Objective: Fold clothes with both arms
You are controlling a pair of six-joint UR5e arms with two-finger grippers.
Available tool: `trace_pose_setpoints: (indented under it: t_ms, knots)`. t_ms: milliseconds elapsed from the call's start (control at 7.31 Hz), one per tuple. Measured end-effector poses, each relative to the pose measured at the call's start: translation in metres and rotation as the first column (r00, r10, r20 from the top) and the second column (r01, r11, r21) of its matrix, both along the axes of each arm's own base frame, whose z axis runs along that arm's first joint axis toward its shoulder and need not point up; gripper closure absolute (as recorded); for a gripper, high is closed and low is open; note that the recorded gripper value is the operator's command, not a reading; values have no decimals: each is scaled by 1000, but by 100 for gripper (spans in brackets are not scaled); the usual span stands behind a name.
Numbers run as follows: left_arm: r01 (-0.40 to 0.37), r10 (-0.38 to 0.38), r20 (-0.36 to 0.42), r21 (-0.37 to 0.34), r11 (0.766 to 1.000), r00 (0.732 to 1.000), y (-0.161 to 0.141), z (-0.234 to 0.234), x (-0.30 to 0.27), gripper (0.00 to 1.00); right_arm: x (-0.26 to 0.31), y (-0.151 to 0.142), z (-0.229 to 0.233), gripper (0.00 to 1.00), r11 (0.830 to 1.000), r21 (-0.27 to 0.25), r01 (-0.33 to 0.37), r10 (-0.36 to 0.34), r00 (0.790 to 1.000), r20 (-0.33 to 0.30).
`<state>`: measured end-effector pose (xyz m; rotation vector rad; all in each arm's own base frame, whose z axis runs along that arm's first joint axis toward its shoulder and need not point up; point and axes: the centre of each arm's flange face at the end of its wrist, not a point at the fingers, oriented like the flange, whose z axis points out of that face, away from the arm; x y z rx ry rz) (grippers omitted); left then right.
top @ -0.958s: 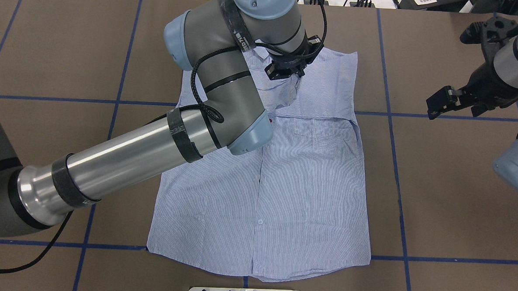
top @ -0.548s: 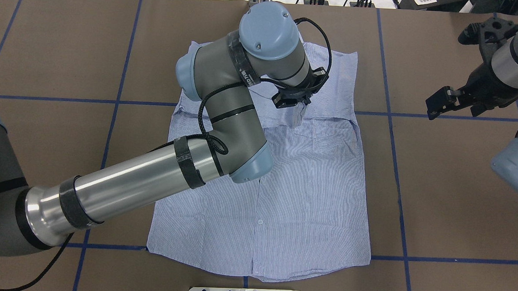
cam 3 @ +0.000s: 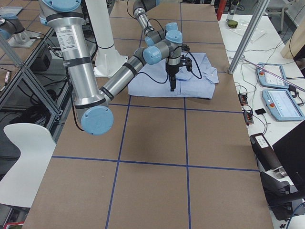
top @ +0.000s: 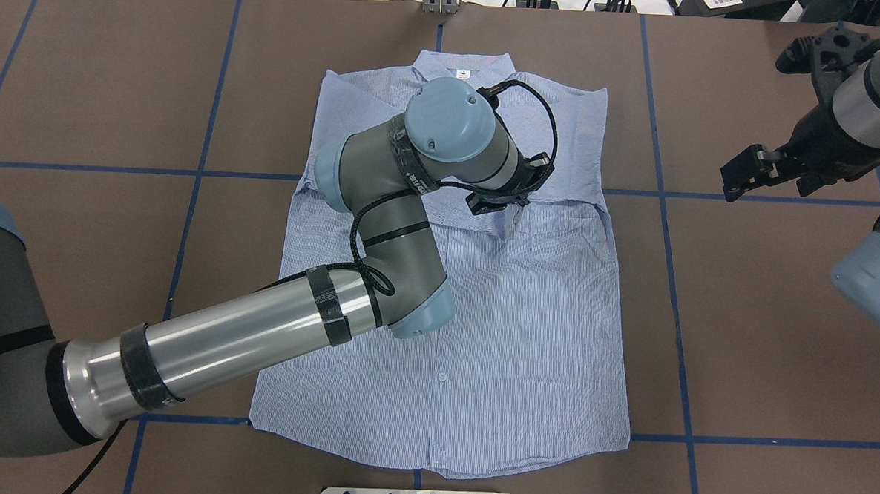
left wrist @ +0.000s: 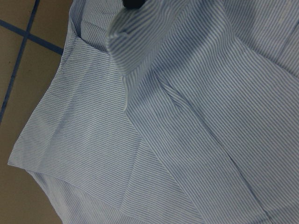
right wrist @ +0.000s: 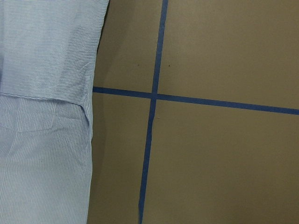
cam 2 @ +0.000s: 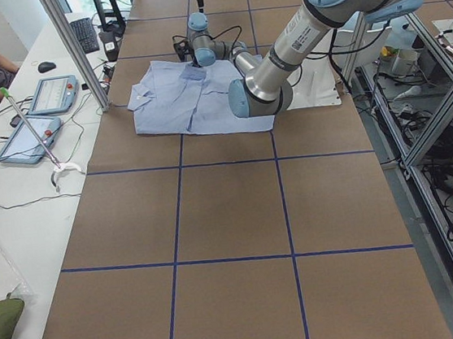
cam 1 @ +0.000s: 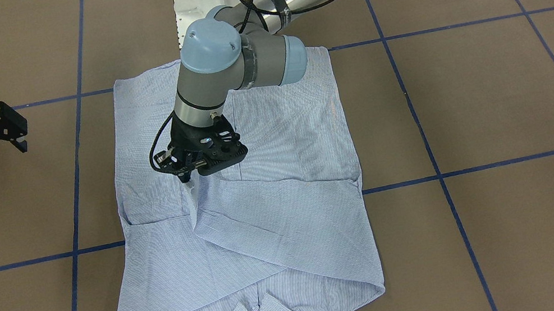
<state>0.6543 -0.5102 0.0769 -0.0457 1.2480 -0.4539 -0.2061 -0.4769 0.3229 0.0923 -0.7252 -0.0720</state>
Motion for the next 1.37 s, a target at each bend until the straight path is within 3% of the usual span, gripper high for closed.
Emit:
trace_pose_setpoints:
  t_ms: [411,684,958,1369]
  knots:
    - [-23,30,-55,123,992,998,16,6,-24,0,-1,0,-1,0,1000,2,0,0,1000,14]
    - [-38,43,-27,181,983,999,42,46,-81,0,-9,6,-1,0,1000,3,9,-9,999,51]
    - [-54,46,41,234,971,998,60,72,-142,0,-42,35,12,0,1000,-6,8,-7,994,106]
    - [-68,42,101,272,960,994,80,71,-202,0,-92,98,76,0,1000,4,-16,15,978,208]
